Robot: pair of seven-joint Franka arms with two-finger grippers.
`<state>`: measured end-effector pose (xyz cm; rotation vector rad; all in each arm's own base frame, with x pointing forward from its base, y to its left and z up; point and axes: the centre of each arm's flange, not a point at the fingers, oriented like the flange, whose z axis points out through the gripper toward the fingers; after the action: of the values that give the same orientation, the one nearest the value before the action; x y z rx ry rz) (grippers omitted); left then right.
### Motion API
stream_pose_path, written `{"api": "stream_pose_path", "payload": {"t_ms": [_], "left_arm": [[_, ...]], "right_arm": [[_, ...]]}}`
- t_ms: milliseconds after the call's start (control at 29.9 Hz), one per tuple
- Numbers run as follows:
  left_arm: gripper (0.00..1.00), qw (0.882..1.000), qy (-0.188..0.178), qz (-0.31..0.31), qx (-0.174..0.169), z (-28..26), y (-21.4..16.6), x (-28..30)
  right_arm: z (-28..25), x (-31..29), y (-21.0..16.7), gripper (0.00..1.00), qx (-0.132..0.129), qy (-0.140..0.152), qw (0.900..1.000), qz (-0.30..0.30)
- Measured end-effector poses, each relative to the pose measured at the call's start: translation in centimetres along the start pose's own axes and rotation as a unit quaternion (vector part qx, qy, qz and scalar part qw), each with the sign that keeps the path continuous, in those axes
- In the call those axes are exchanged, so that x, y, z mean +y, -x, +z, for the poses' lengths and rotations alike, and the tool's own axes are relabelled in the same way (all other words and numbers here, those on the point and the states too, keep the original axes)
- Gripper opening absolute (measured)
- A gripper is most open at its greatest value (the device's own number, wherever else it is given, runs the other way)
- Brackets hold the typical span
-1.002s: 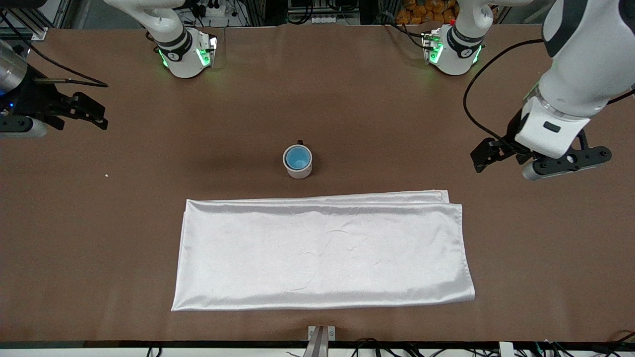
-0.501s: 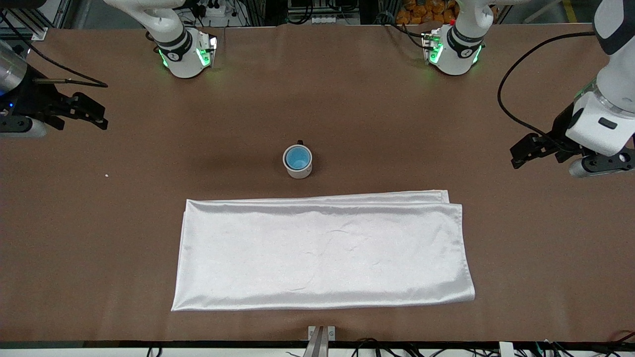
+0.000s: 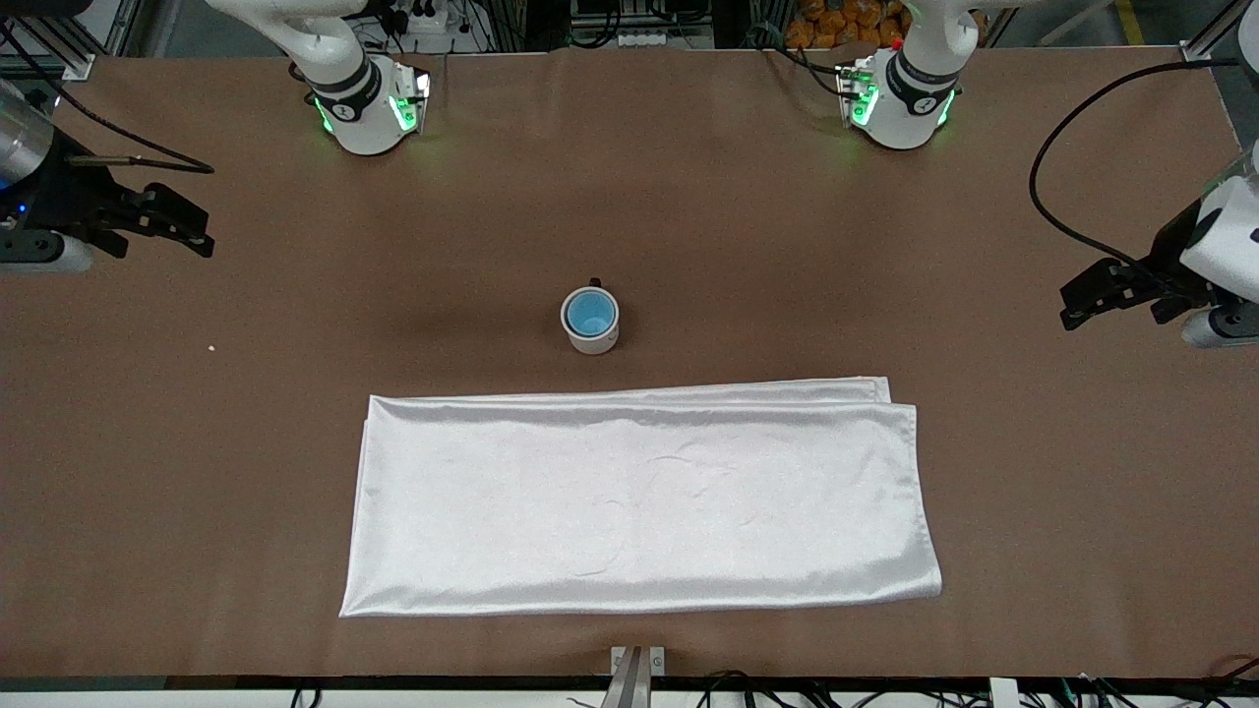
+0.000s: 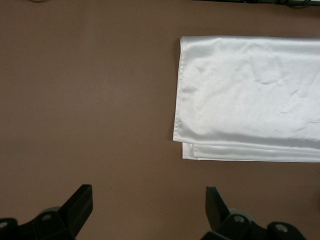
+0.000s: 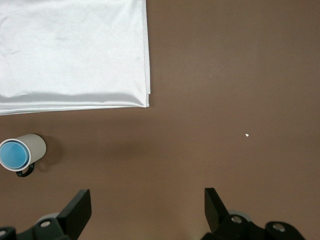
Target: Place blue cup into white mug on table
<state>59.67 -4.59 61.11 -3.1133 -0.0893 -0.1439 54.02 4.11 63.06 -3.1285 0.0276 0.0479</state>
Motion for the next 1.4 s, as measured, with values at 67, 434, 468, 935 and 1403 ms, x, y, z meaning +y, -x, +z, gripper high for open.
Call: {"api": "stream_pose_path", "payload": {"t_ms": [67, 434, 468, 935, 1403], "left_arm": [[1.0, 1.0, -0.001, -0.001, -0.001, -0.1, 0.1, -0.5], [1.0, 1.0, -0.001, 0.0, -0.001, -0.3, 0.5, -0.9], [1.0, 1.0, -0.001, 0.001, -0.001, -0.3, 0.5, -0.9], [1.0, 1.0, 0.0, 0.008, 0.004, -1.0, 0.9, -0.9], [1.0, 1.0, -0.001, 0.011, -0.011, -1.1, 1.5, -0.6]], "right_arm": [[0.0, 0.0, 0.0, 1.0, 0.0, 0.0, 1.0, 0.0], [0.0, 0.0, 0.0, 1.0, 0.0, 0.0, 1.0, 0.0], [0.0, 0.0, 0.0, 1.0, 0.0, 0.0, 1.0, 0.0], [0.2, 0.0, -0.1, 1.0, -0.002, 0.0, 1.0, 0.0], [0.3, 0.0, -0.2, 1.0, -0.003, 0.0, 1.0, 0.0]]}}
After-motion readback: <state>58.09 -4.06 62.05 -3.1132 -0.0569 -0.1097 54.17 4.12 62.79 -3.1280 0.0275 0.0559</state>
